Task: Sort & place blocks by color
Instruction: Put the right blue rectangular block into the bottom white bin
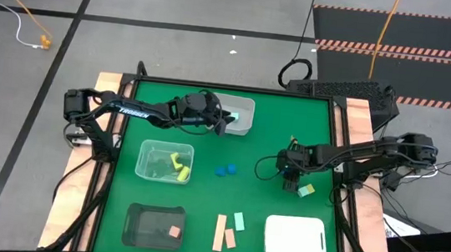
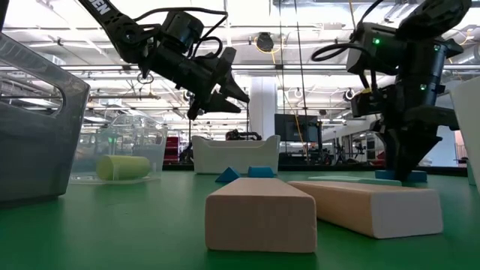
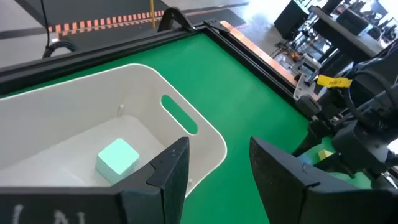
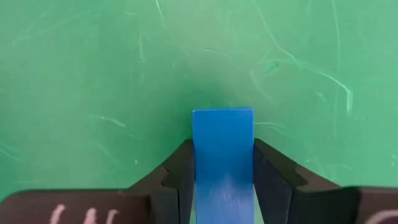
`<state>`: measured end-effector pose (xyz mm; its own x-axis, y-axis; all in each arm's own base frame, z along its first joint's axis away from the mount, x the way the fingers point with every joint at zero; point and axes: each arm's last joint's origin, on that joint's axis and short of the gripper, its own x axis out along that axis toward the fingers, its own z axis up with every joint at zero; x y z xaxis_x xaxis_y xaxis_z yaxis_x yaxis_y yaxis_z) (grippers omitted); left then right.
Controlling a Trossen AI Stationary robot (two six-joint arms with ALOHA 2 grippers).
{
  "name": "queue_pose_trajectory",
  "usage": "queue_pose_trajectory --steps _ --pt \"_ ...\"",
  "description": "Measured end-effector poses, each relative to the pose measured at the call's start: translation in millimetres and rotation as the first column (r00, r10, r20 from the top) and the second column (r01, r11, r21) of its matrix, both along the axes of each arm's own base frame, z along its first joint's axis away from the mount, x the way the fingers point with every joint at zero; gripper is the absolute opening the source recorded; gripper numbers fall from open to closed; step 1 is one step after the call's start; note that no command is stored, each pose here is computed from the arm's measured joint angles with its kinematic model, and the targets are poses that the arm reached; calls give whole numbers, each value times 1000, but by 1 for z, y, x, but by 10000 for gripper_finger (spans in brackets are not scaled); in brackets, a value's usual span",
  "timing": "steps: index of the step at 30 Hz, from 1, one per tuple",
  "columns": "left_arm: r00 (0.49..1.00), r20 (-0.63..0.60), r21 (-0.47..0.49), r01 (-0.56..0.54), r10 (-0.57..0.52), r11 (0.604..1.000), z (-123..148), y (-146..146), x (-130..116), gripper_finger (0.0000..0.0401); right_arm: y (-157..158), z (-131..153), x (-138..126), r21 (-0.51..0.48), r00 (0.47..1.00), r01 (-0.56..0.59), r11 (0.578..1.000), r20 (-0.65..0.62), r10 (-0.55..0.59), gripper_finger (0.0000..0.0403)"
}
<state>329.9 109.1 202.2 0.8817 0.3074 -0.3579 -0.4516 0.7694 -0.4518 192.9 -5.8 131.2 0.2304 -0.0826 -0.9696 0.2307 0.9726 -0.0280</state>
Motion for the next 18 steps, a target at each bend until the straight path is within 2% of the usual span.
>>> queue_pose_trajectory --steps 3,10,15,18 --pt "1000 1 -1 0 0 1000 0 0 0 170 0 8 4 -4 999 5 1000 36 -4 108" --pt "1000 6 -2 -1 1 1000 0 0 0 170 -5 41 13 -60 969 96 994 235 -79 108" --pt "1000 13 -18 -8 8 1000 1 0 0 170 -12 68 13 -23 886 200 980 431 -170 108" --pt "1000 14 -20 5 -4 1000 1 0 0 170 -14 86 14 53 784 258 965 573 -241 108"
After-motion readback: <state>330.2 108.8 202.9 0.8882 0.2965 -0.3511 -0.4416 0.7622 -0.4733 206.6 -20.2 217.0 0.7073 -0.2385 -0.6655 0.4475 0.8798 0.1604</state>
